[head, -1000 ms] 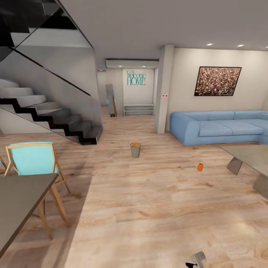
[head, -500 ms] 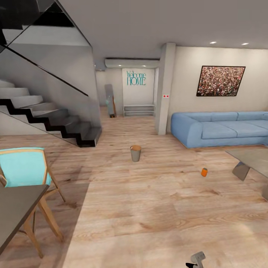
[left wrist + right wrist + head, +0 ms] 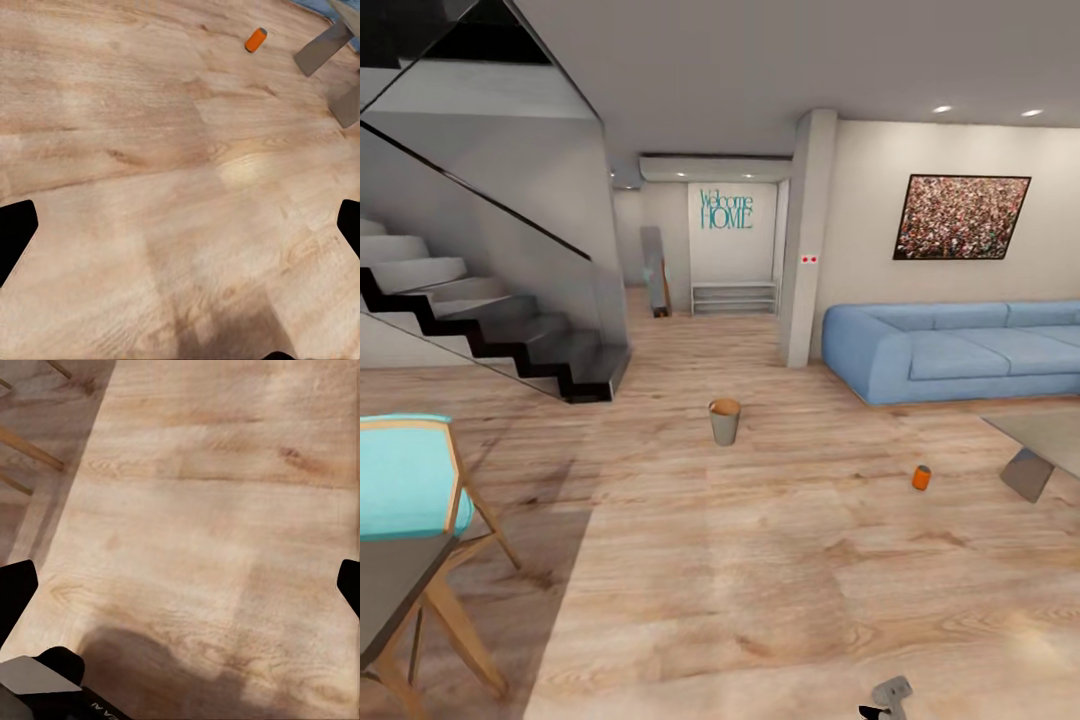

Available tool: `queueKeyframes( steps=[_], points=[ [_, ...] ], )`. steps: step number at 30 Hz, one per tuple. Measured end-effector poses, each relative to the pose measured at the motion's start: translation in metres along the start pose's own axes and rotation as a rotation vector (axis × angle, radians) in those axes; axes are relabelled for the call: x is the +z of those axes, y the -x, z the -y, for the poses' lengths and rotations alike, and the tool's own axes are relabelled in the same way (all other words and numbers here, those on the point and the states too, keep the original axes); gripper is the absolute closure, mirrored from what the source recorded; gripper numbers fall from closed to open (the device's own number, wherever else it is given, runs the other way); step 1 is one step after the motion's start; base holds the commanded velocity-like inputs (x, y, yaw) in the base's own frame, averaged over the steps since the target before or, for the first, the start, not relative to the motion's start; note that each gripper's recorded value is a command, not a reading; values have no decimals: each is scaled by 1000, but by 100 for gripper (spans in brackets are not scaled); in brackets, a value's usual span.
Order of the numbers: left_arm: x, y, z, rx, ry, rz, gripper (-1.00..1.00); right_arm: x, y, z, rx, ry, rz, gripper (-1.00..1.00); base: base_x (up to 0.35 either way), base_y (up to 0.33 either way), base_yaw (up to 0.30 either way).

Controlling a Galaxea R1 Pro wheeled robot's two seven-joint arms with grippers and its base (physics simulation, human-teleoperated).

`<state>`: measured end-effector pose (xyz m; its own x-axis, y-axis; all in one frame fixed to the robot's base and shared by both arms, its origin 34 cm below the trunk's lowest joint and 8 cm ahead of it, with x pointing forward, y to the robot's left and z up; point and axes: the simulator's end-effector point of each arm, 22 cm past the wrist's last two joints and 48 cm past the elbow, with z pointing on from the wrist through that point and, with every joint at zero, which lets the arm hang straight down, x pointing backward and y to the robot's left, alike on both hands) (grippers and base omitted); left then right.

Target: Put the three can of soda from the living room inside the tash can in the kitchen.

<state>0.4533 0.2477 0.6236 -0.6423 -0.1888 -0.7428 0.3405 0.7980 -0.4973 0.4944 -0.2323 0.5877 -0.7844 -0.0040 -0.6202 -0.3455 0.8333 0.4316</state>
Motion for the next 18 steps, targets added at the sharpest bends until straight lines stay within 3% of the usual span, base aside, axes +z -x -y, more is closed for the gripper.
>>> queueKeyframes(
  steps=[18],
  points=[
    [0, 0, 0, 0, 0, 0, -100, 0, 0, 0, -1, 0, -1, -100, 347, 0, 0]
  ],
)
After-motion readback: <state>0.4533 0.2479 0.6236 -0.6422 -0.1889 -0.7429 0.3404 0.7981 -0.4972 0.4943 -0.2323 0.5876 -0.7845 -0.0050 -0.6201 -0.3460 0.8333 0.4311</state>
